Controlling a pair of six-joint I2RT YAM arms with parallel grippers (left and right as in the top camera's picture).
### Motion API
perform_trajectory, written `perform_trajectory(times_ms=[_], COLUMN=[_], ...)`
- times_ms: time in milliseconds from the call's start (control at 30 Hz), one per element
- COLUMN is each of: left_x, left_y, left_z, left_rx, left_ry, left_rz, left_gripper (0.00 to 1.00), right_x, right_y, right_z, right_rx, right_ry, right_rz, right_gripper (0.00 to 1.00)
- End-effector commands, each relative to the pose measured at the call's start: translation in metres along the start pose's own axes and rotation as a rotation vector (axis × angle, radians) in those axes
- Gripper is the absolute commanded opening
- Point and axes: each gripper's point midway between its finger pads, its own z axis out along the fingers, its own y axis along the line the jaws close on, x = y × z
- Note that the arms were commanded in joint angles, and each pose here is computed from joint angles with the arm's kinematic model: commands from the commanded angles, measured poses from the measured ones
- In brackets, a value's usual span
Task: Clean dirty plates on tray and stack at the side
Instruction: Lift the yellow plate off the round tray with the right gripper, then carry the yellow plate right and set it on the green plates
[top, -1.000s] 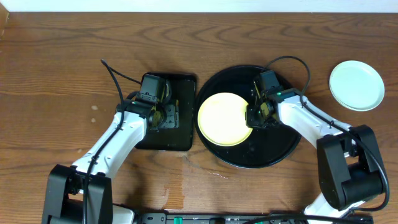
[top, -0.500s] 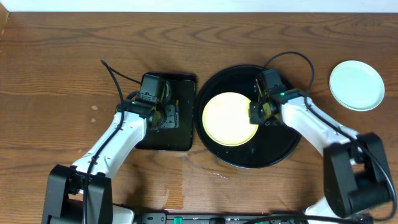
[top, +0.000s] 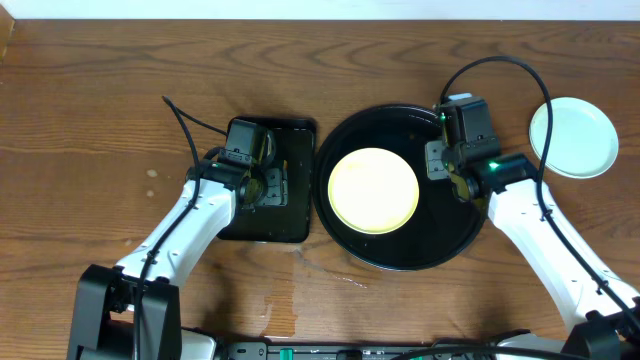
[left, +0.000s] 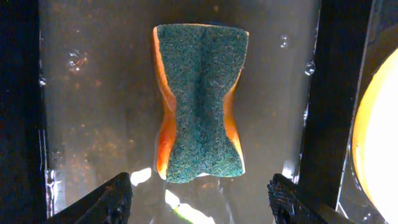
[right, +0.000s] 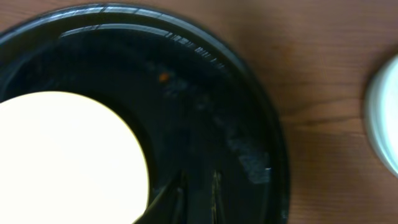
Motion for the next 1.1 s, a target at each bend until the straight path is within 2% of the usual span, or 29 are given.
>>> perform_trajectory(times_ms=[0, 133, 333, 500, 733, 833, 1067], left_x=[0.001, 0.001, 0.001, 0.001, 0.0, 0.0, 0.0], left_y=[0.001, 0.001, 0.001, 0.001, 0.001, 0.001, 0.001], left_z=[0.0, 0.0, 0.0, 0.0, 0.0, 0.0, 0.0], left_rx=[0.0, 0.0, 0.0, 0.0, 0.001, 0.001, 0.001], left_ry=[0.003, 0.003, 0.003, 0.002, 0.0, 0.0, 0.0], left_rz=[-0.001, -0.001, -0.001, -0.001, -0.001, -0.001, -0.001], left_gripper=[0.71, 0.71, 0.71, 0.71, 0.71, 0.71, 0.71], right_x=[0.014, 0.032, 0.059, 0.066, 0.066, 0.065, 0.075], right_y=[0.015, 0.017, 0.036, 0.048, 0.043, 0.046, 0.049], right_z=[0.016, 0.041, 0.067, 0.069, 0.069, 0.066, 0.068], right_rx=[-0.083, -0.097, -0.308, -0.493, -0.538, -0.566, -0.574], right_ry=[0.07, 0.156, 0.296, 0.343, 0.353, 0.354, 0.386], right_rz=[0.016, 0.039, 0.121, 0.176, 0.228, 0.233, 0.242], right_gripper=[0.15, 0.17, 0.24, 0.31, 0.34, 0.39, 0.37])
